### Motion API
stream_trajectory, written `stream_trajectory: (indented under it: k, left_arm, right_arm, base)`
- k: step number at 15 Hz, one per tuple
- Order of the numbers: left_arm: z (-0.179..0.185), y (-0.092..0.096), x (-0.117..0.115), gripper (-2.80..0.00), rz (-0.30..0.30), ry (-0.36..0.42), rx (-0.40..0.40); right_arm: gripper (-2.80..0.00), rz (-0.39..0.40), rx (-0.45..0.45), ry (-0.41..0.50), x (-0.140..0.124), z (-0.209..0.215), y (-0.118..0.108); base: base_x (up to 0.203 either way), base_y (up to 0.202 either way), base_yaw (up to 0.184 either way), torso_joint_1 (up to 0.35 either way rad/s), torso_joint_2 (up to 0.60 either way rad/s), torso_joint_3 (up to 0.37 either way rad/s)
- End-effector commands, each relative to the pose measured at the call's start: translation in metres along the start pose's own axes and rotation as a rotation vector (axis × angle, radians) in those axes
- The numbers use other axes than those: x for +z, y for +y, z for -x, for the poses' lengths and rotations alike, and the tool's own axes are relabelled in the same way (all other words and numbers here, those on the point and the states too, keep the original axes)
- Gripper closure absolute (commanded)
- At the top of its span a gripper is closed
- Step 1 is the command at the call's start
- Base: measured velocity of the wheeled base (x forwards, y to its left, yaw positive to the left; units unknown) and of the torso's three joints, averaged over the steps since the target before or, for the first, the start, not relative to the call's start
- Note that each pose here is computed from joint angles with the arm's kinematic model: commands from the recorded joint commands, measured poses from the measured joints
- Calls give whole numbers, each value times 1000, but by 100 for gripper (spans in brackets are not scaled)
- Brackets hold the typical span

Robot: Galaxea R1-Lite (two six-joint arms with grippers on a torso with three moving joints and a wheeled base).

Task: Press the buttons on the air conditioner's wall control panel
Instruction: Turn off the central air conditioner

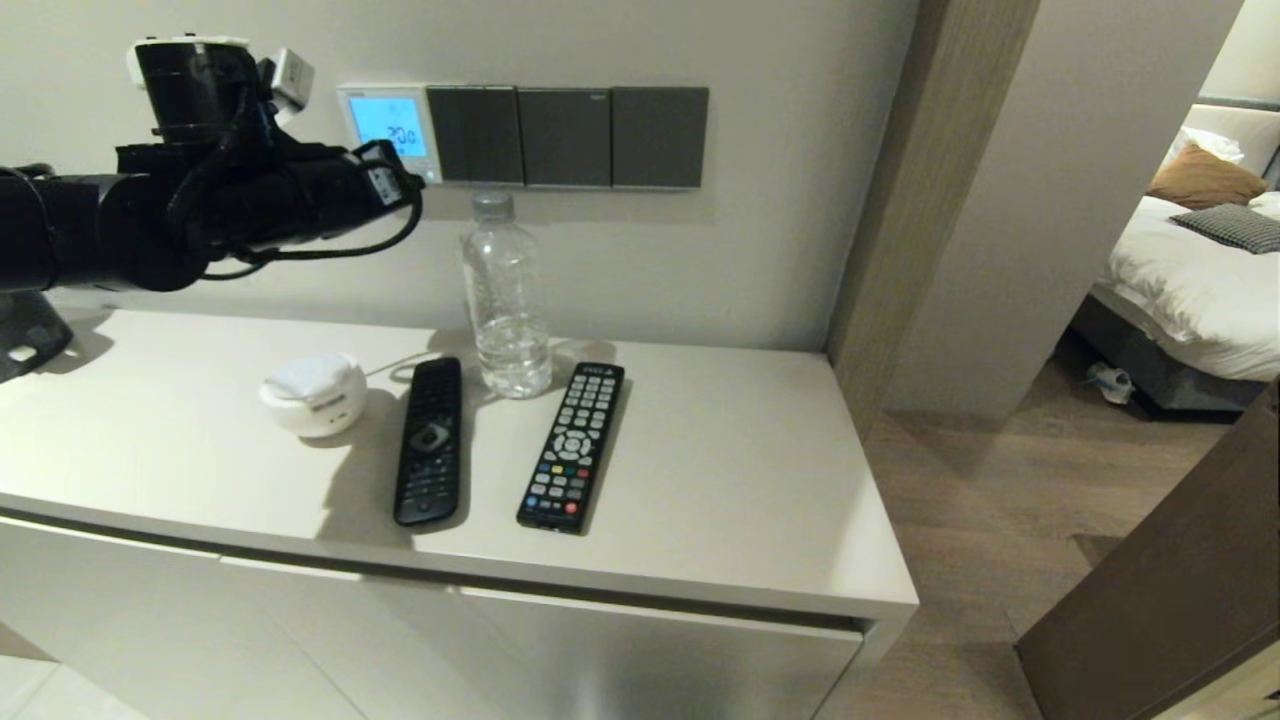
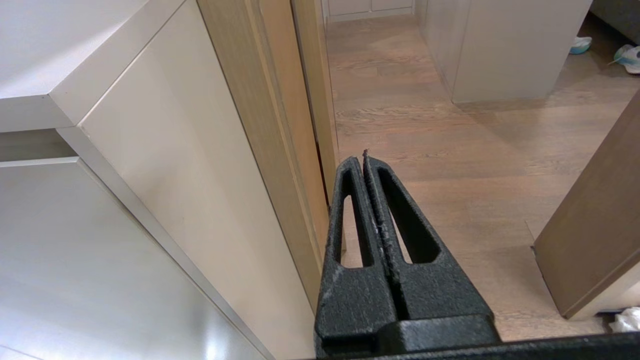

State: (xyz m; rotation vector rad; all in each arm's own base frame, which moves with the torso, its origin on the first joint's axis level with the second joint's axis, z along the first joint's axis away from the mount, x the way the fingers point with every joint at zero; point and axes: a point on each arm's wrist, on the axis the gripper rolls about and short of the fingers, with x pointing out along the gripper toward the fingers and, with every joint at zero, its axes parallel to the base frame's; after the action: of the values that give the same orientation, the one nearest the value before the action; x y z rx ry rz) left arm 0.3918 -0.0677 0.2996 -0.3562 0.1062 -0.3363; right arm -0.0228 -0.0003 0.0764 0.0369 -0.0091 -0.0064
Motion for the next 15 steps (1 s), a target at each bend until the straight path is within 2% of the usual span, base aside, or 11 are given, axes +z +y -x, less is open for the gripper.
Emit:
stream_trajectory:
  k: [1, 15]
  left_arm:
    - [-6, 2, -3, 0, 3, 4, -2]
    - [-11, 1, -2, 0, 5, -7, -5]
  right_arm:
    - [0, 0, 0, 3, 0, 0, 0]
    - [0, 0, 0, 3, 0, 0, 0]
  base:
    - [0, 0, 0, 0, 0, 0]
    - [0, 0, 0, 0, 0, 0]
